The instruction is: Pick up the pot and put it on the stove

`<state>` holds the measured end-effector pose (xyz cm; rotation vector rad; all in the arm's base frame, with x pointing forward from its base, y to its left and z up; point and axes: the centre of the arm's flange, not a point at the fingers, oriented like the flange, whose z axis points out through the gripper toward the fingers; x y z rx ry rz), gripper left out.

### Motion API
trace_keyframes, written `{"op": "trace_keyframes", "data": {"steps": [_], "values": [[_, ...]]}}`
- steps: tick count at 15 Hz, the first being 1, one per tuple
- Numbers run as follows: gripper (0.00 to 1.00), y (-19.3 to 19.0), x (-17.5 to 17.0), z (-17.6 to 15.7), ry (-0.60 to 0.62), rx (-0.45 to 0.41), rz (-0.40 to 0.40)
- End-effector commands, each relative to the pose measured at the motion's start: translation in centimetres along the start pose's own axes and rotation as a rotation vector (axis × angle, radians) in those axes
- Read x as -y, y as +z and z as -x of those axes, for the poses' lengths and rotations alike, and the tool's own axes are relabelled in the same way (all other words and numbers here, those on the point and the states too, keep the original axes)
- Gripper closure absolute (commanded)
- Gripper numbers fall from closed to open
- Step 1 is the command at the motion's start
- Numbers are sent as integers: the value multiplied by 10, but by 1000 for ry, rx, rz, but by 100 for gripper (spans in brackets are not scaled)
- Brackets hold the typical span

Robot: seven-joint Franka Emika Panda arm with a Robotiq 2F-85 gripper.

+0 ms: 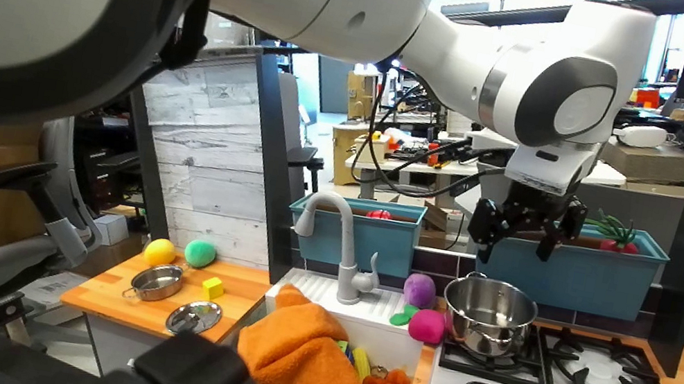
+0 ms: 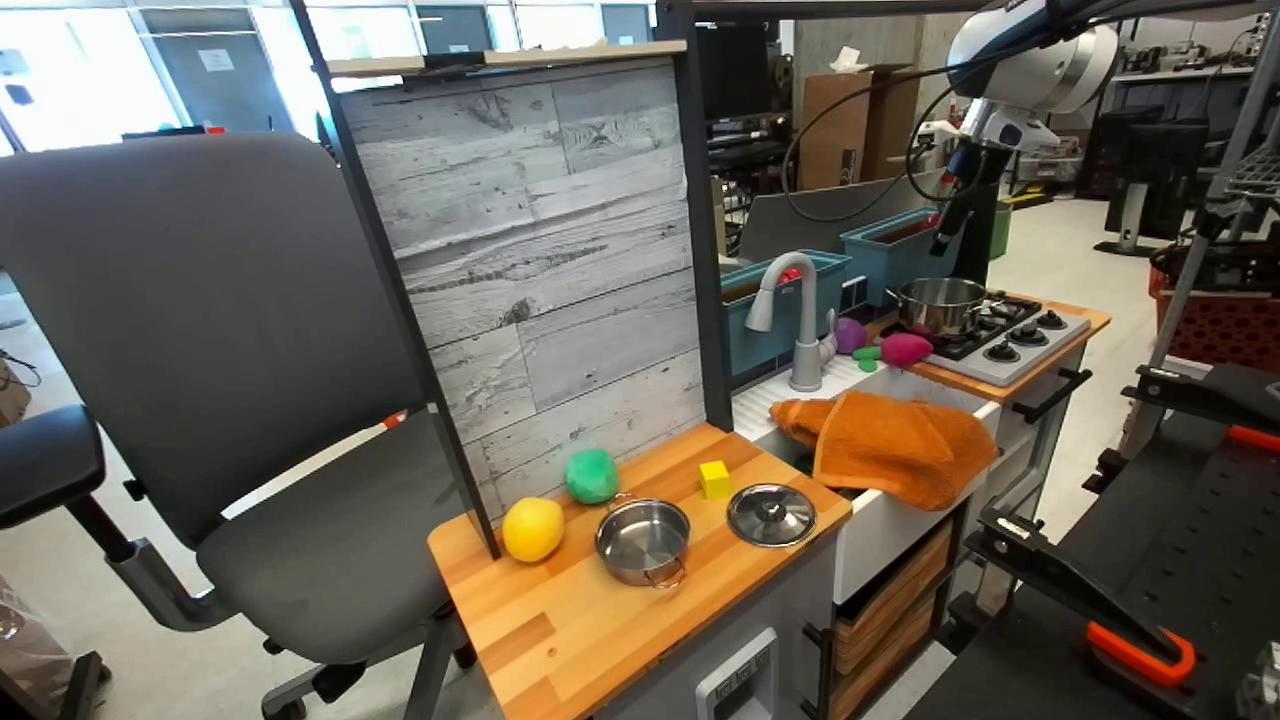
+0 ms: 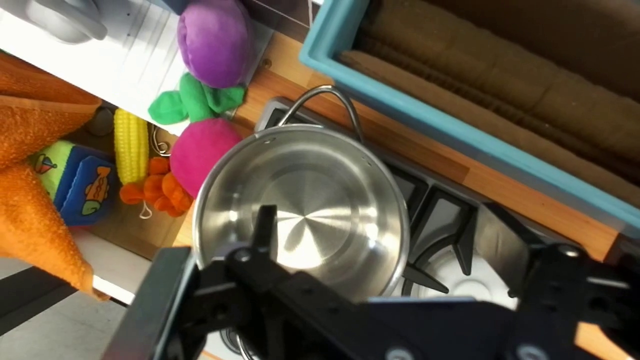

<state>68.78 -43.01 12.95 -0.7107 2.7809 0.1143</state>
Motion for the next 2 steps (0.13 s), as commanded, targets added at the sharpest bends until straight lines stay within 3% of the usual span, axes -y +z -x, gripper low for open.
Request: {"op": "trace_keyframes", "data": {"steps": [1, 2], "values": [[0, 0, 0, 0, 0, 0, 0], [0, 0, 0, 0, 0, 0, 0]]}}
